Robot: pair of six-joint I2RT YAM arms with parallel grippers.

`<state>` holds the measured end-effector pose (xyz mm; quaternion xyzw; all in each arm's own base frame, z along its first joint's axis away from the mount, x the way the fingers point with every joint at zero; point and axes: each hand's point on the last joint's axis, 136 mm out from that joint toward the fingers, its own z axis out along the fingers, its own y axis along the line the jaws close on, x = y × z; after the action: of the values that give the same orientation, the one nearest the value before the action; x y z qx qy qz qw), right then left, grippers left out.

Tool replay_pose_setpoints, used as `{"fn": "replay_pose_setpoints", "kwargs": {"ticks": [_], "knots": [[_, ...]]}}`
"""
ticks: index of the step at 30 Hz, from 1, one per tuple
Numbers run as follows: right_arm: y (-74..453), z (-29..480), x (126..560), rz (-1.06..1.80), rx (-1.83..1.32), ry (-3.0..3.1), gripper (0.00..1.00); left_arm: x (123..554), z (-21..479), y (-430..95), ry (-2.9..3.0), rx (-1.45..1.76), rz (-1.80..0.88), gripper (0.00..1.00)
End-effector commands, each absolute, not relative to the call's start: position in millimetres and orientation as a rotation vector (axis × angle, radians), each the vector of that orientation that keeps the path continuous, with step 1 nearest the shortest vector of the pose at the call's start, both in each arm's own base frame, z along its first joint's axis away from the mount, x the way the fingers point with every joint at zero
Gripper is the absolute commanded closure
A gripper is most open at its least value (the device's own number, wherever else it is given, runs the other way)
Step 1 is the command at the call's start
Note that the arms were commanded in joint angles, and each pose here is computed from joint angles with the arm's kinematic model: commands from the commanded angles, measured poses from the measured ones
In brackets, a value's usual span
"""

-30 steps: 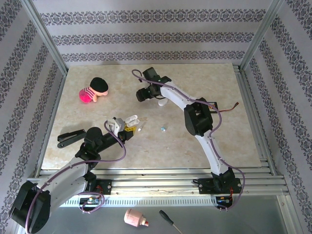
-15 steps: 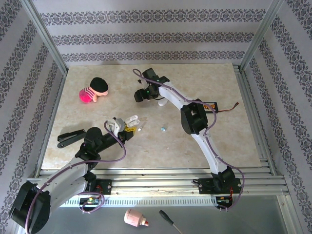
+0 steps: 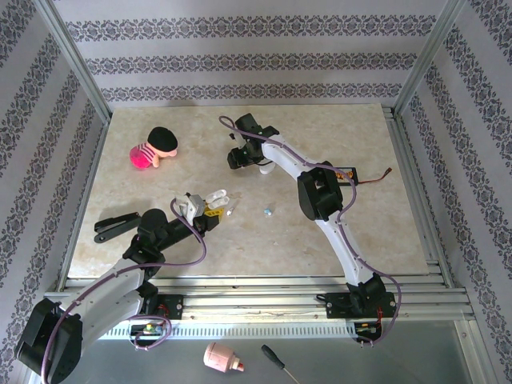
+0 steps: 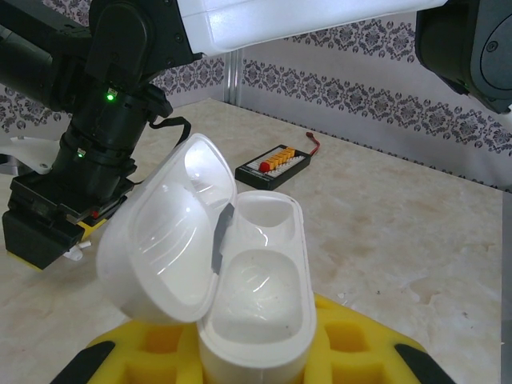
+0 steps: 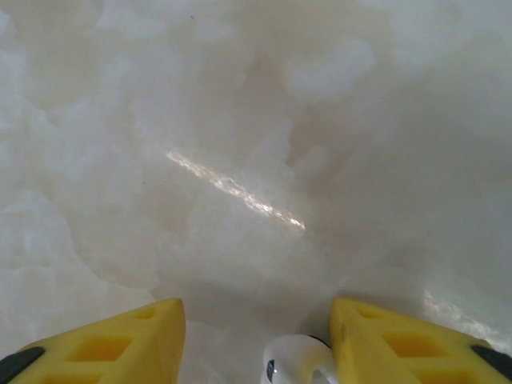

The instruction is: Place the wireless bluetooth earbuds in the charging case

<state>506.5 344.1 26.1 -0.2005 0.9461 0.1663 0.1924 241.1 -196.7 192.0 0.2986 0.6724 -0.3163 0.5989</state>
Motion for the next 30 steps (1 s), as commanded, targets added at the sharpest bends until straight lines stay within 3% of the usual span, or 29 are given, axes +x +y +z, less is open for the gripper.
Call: {"fn": "replay_pose_setpoints", "kwargs": {"ticks": [1, 5, 10, 18, 30], "knots": [[327.6, 29.9, 489.2, 0.358, -0.576, 2.726, 0.54, 237.8, 203.1, -198.5, 1.506, 0.704, -0.735, 0.93], [323.8, 31.1, 484.8, 0.328, -0.571, 2.742, 0.57, 238.0, 203.1, -198.7, 1.507, 0.704, -0.735, 0.93], [319.2, 31.4, 482.3, 0.337, -0.513, 2.759, 0.68, 238.1, 202.2, -198.9, 1.508, 0.706, -0.735, 0.93], [317.6, 37.5, 480.0, 0.377, -0.452, 2.746, 0.74, 239.1, 198.6, -199.6, 1.512, 0.714, -0.731, 0.93], [290.1, 36.2, 430.3, 0.398, -0.396, 2.752, 0.72, 238.5, 195.5, -202.5, 1.488, 0.759, -0.714, 0.93]]}}
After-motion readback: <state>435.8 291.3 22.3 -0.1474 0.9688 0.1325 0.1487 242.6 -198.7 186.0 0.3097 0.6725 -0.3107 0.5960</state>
